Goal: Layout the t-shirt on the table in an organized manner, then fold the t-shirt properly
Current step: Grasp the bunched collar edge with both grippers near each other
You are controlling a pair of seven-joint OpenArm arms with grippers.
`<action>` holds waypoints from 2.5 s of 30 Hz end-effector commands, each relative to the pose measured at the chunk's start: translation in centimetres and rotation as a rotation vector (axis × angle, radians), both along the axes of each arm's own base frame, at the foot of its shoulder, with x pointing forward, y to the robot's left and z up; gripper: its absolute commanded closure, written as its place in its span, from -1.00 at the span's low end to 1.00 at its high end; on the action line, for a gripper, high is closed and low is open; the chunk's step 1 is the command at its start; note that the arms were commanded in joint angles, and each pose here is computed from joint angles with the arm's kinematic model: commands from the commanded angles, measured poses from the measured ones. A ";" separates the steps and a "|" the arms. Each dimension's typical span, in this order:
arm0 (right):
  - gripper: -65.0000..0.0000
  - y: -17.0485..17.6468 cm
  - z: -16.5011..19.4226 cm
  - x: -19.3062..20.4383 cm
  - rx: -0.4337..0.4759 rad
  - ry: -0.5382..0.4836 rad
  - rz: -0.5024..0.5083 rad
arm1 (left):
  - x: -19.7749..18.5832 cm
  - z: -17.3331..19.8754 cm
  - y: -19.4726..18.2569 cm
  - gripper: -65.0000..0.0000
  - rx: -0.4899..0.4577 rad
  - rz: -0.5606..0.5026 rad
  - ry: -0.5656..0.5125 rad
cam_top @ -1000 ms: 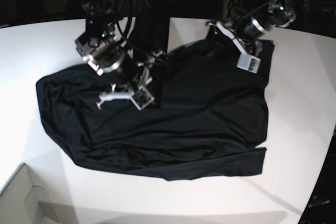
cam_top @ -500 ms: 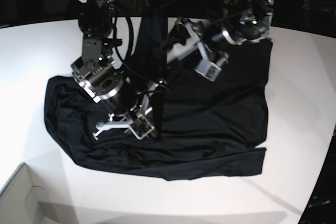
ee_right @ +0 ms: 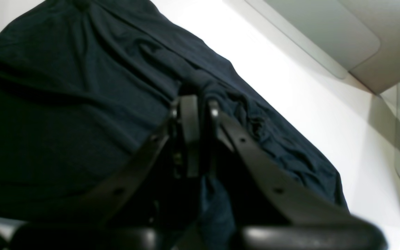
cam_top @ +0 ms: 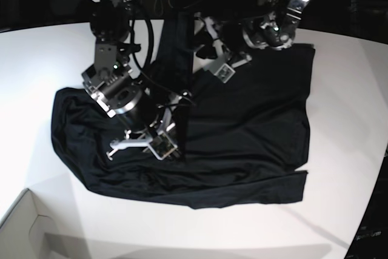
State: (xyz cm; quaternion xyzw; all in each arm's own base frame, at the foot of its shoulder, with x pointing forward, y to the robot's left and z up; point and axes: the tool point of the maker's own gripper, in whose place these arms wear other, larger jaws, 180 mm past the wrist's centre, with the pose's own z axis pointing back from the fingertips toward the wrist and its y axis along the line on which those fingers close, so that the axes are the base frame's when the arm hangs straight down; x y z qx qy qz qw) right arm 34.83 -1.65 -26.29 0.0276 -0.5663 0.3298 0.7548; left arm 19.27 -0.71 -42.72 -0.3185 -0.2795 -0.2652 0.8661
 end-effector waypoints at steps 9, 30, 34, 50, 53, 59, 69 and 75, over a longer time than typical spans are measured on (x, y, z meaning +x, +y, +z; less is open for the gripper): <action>1.00 0.4 -0.4 -1.1 0.031 0.010 0.009 | 2.4 4.7 7.3 1.00 0.087 0.086 -0.175; 1.00 0.4 4.0 1.5 0.032 -0.118 0.009 | -2.2 2.0 -2.7 0.18 -0.034 -0.133 -0.048; 1.00 0.3 3.9 1.4 0.032 -0.114 0.007 | -2.0 1.9 -3.0 -0.22 -0.043 -0.130 -0.045; 1.00 0.4 3.8 1.4 0.032 -0.112 0.010 | -1.4 -1.3 -5.6 0.02 -0.038 -0.152 0.045; 1.00 0.4 3.6 1.2 0.032 -0.105 0.010 | -2.0 -2.1 -6.6 0.44 -0.024 -0.208 0.061; 1.00 0.5 3.1 0.9 0.034 -0.092 0.013 | -1.5 -1.8 -6.8 0.96 -0.023 -0.218 0.046; 1.00 0.5 1.9 0.1 0.034 -0.057 0.011 | 1.4 2.1 -0.5 0.99 0.007 -0.089 -0.093; 1.00 0.6 0.5 -0.9 0.036 -0.018 0.013 | 1.8 5.0 4.0 0.99 0.042 0.003 -0.176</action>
